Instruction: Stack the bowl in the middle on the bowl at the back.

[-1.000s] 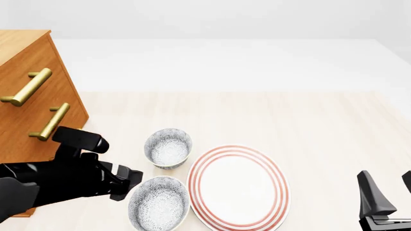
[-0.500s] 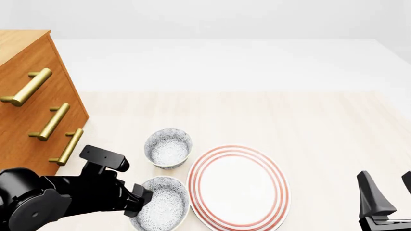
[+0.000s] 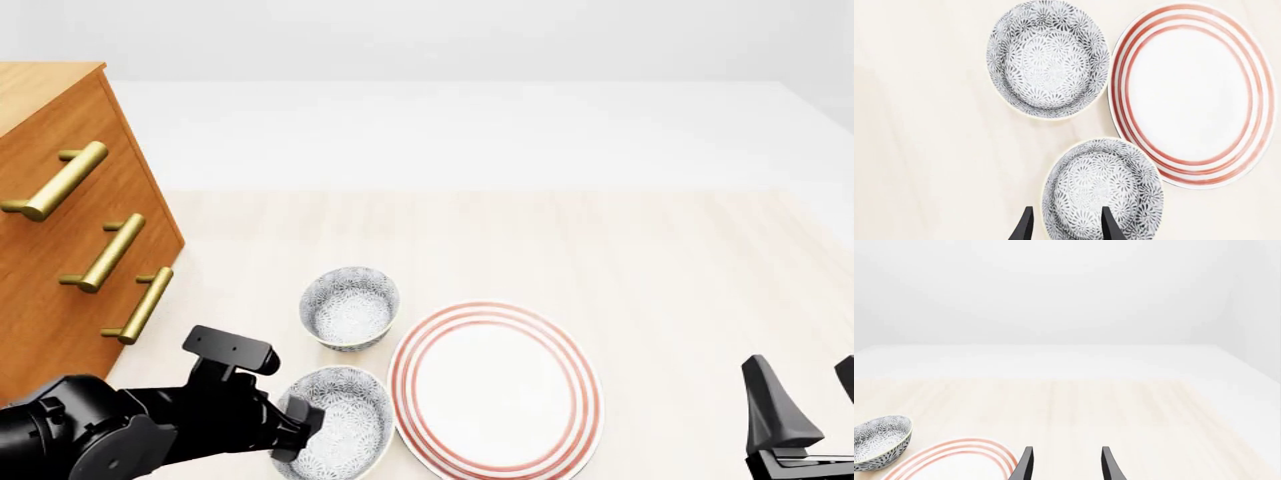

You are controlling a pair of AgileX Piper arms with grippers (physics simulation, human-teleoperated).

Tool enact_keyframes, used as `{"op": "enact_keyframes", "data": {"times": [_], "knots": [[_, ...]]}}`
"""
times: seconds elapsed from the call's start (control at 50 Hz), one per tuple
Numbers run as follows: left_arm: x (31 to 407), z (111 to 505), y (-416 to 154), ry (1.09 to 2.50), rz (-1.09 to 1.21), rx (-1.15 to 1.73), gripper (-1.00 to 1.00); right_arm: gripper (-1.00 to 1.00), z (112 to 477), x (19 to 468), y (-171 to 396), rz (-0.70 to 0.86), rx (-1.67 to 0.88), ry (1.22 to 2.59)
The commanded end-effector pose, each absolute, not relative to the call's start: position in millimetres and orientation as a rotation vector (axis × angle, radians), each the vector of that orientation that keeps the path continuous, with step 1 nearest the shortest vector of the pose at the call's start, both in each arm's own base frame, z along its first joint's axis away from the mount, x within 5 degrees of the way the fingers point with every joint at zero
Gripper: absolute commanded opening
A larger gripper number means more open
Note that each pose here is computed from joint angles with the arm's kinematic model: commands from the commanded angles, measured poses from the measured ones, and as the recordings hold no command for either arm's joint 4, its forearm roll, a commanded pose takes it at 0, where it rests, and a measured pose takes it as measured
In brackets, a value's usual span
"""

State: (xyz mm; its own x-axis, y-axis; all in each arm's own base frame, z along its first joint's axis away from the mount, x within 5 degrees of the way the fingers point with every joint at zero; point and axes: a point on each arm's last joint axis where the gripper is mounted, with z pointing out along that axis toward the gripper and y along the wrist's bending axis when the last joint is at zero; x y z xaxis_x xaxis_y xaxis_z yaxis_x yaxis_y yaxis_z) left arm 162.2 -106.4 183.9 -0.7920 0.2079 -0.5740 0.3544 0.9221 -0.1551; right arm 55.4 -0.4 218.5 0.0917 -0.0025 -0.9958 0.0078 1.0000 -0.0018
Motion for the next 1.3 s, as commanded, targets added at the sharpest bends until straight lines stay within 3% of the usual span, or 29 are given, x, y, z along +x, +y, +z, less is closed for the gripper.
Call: {"op": "enact_keyframes", "data": {"times": [0.02,0.98,1.0,1.3], "knots": [[163,170,-106,2.511,-0.349,0.376,1.00,1.00,219,55,0,-0.008,0.004,1.479],[158,131,-96,2.523,-0.347,0.299,1.00,1.00,218,55,0,-0.008,0.004,1.479],[157,132,-96,2.521,-0.352,0.301,-1.00,1.00,218,55,0,-0.008,0.004,1.479],[156,153,-88,2.507,-0.322,0.306,-1.00,1.00,219,55,0,-0.008,0.004,1.479]]}}
